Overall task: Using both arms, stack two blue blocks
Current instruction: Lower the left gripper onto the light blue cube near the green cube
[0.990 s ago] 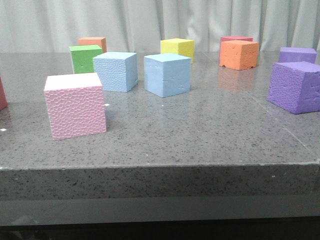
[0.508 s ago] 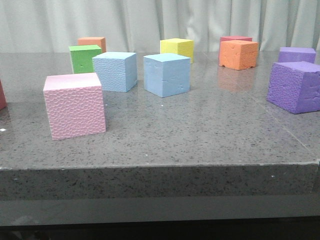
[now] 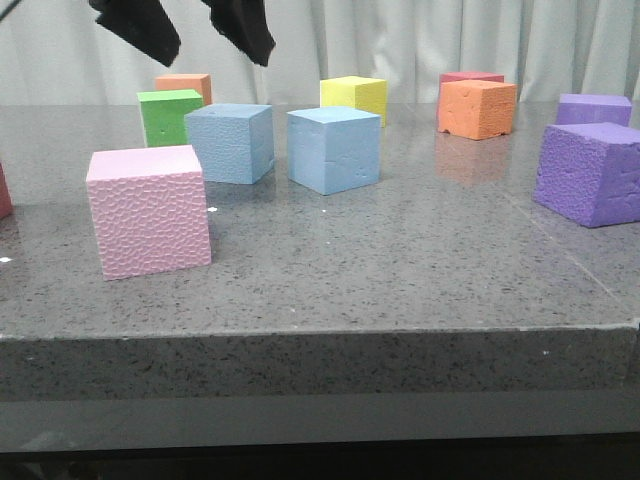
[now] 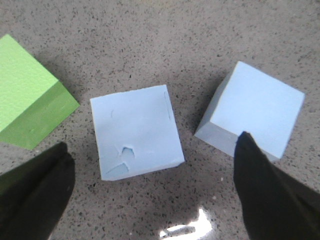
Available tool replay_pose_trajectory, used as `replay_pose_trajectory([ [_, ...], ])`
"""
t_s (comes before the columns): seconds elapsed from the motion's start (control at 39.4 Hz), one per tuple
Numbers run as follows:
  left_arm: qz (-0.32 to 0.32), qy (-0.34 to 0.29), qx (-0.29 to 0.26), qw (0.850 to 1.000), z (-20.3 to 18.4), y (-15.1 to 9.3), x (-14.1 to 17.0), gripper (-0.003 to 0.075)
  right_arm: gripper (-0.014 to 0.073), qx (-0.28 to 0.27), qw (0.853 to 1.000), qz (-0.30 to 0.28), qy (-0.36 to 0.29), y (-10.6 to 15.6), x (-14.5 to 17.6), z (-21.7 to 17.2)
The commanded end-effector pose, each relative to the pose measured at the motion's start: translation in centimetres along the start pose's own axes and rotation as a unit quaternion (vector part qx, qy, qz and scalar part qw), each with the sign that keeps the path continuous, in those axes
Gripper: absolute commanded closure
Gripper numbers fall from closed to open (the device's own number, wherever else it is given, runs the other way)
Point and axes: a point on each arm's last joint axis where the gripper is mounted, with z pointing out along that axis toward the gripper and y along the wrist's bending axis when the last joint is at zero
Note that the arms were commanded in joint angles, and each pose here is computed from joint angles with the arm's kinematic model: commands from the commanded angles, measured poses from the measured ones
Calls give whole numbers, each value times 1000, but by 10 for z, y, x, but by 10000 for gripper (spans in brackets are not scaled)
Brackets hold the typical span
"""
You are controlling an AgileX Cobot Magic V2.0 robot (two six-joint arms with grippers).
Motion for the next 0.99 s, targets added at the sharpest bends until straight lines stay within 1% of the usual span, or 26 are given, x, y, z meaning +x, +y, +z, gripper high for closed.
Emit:
replay_pose_trajectory([
  [0.0,6,-51,0,999,-21,-4,-19,101,662,4,999,-3,-49,0,-15,-1],
  [0.2,5,-32,-1,999,-3,-3,-24,101,662,4,999,-3,-48,0,-15,-1],
  [0.46,-2,-8,-3,1000,20,1,-20,101,662,4,999,-3,-47,0,-14,-1],
  [0.81,-4,3,-5,1000,23,3,-18,104,662,4,999,-3,-46,0,-14,-1],
  [0.89,-4,5,-5,1000,23,3,-17,134,662,4,999,-3,-46,0,-14,-1],
  [0.96,-4,6,-5,1000,23,3,-17,200,662,4,999,-3,-46,0,-14,-1],
])
